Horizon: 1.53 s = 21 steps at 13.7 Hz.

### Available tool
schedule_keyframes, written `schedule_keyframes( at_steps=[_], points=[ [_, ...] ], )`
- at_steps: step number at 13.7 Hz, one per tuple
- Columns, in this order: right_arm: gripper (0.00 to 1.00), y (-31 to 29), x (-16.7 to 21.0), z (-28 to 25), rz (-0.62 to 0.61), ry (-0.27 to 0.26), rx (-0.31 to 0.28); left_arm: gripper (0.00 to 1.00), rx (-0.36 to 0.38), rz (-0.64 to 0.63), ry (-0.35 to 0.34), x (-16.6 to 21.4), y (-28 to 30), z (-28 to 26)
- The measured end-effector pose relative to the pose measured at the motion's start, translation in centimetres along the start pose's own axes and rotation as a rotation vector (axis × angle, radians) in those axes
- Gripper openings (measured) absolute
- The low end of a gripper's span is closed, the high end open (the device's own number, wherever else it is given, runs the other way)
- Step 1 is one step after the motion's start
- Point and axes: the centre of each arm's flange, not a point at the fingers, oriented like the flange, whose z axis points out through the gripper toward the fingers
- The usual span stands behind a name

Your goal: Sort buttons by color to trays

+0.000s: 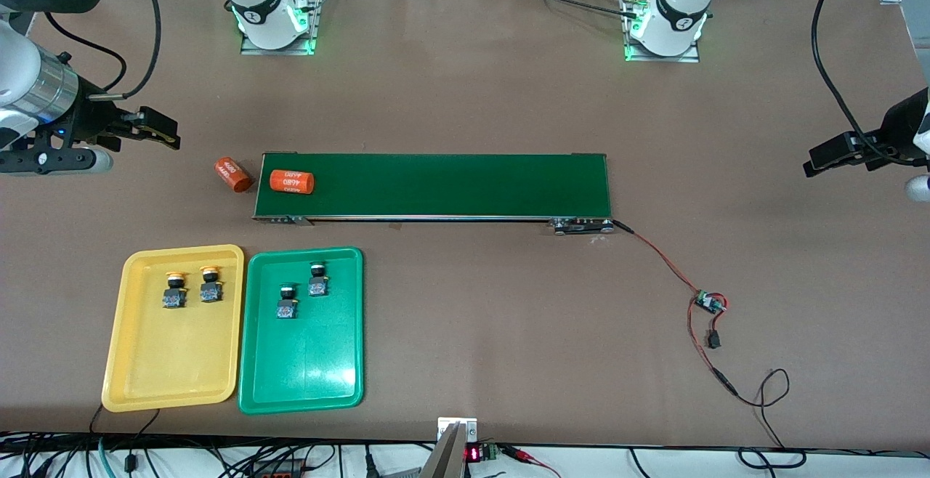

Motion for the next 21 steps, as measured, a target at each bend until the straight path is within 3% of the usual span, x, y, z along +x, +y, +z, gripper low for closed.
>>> schedule_keyframes(
  at_steps=[21],
  points=[
    [1.0, 0.0, 0.17, 0.04, 0.0, 0.007, 0.001, 1.0, 0.0, -0.005, 0.001, 0.01, -0.3, -0.03]
  ],
)
